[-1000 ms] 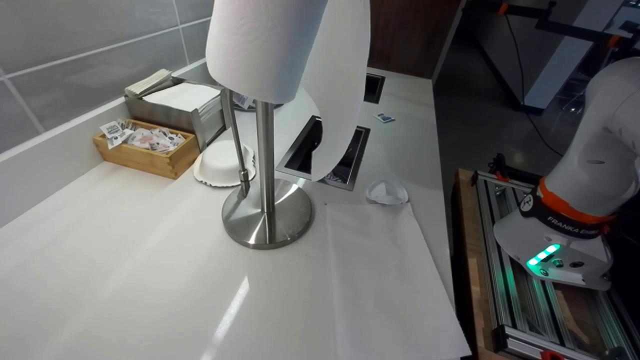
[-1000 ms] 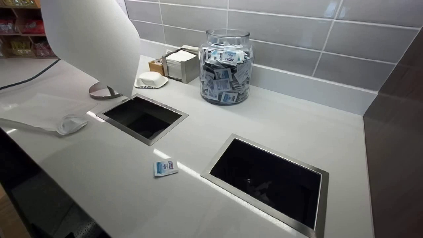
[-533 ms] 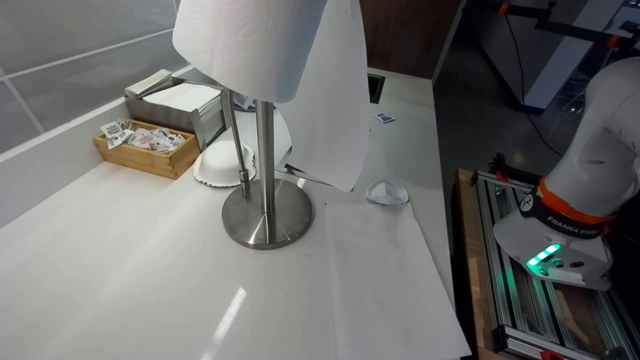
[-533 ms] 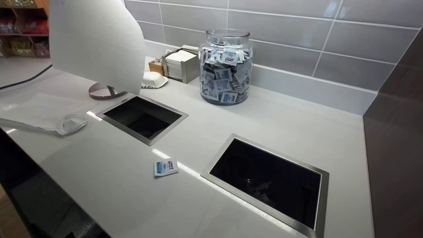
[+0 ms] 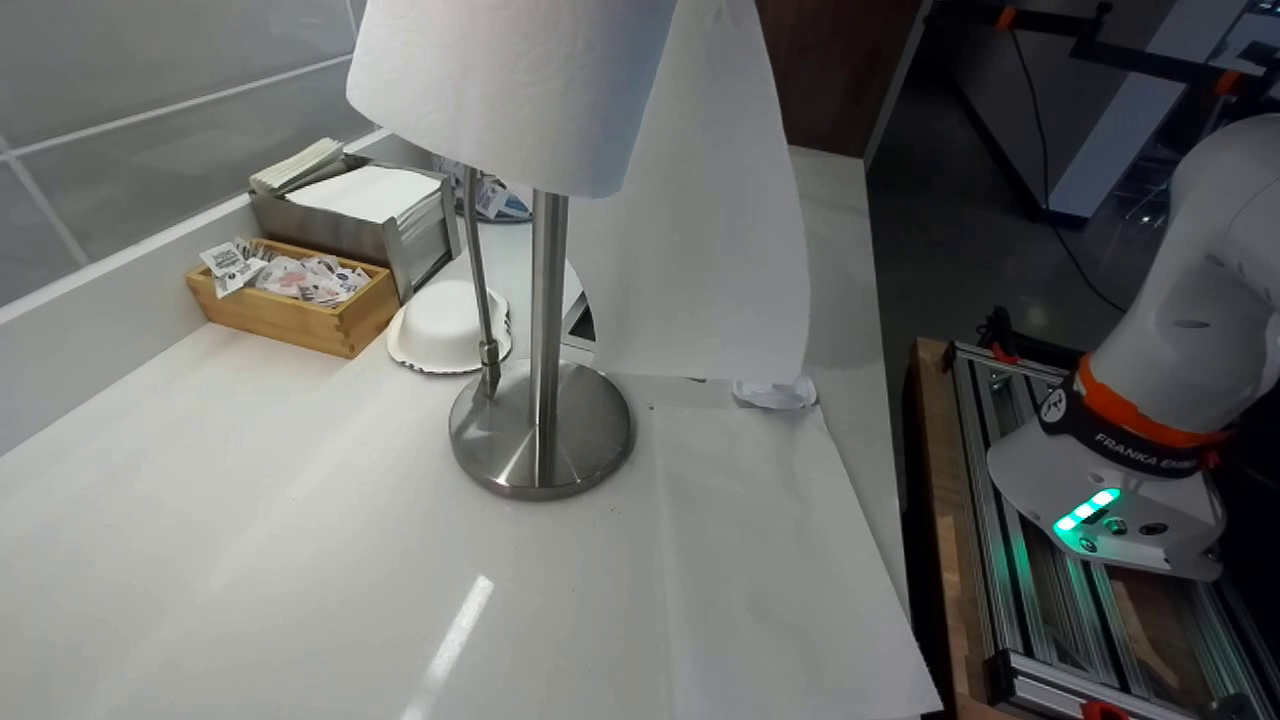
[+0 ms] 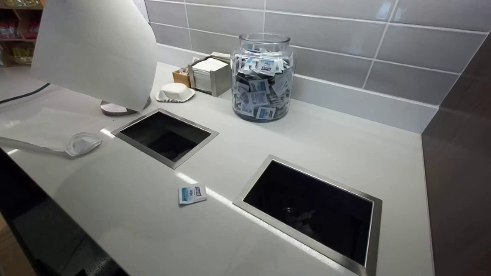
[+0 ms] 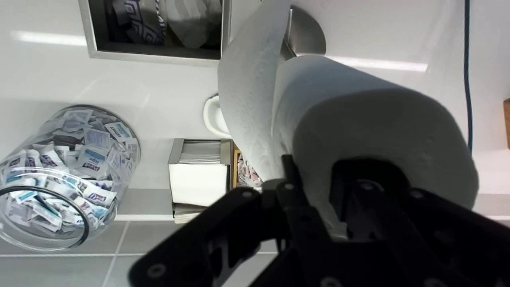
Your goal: Place the paper towel roll on its holder
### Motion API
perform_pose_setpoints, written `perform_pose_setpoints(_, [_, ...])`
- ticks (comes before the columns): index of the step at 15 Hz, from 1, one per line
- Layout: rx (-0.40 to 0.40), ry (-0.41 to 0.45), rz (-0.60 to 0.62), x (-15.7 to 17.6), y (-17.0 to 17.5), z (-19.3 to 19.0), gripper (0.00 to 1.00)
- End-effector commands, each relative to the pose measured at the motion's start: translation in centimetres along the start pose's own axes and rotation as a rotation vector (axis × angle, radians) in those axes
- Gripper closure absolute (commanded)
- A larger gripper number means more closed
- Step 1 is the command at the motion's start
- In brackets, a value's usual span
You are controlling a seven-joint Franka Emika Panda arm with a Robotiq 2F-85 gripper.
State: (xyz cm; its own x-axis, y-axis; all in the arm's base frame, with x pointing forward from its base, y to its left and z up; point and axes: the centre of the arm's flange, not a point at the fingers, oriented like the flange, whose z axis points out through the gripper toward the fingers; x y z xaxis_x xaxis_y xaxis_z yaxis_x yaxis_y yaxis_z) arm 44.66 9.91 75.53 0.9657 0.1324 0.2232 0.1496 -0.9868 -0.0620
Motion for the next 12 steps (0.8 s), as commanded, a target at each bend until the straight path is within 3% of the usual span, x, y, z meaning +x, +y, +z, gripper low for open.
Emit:
perform_pose_setpoints(1, [-0.056,-0.08,-0.025,2.1,0.4,-0.8,0.94])
perform_pose_setpoints(12, [-0.055,-0.099,-0.149,4.0,-0.9,1.3,0.94])
